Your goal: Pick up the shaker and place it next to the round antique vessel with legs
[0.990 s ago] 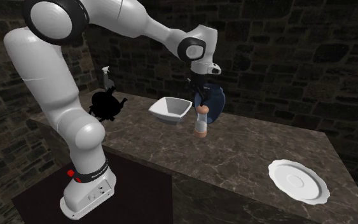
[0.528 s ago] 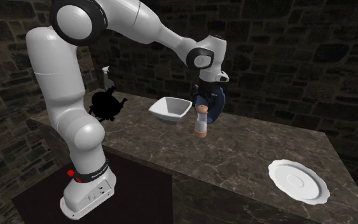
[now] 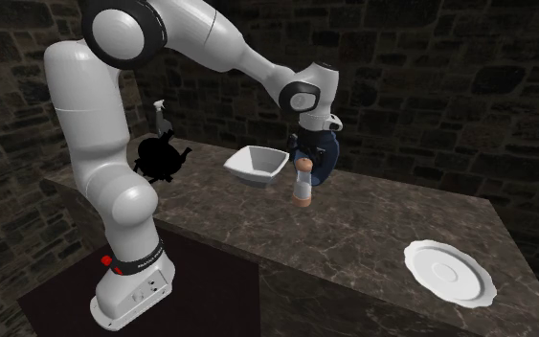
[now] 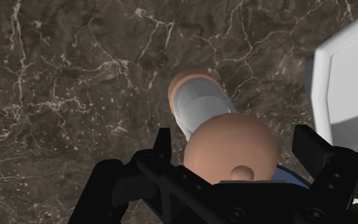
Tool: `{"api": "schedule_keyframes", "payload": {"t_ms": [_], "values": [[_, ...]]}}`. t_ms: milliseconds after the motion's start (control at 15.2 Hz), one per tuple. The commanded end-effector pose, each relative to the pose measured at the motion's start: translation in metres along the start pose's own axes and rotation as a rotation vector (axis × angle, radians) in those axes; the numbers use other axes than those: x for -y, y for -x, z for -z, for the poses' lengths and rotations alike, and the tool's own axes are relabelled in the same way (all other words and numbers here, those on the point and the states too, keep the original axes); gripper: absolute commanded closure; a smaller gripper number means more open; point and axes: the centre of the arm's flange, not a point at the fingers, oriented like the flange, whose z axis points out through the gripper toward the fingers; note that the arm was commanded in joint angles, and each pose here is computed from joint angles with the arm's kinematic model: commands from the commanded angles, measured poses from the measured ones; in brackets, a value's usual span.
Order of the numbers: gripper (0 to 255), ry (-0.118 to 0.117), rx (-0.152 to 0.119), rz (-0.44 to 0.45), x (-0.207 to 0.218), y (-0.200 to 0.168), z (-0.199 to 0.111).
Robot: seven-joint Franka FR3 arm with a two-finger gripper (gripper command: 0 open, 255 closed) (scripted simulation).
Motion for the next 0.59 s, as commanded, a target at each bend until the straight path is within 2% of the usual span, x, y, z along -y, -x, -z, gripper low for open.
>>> {"api": "schedule_keyframes", "payload": {"t_ms": [0,132,198,528], "values": [[0,0.0,0.0,0.0,0.0,0.0001,-0.0003],[0,0.0,0.0,0.0,0.0,0.0001,-0.0002],[255,0.0,0.0,0.0,0.0,0.0001,-0.0002],[255,0.0,0.0,0.0,0.0,0.0001,-0.0002]]}}
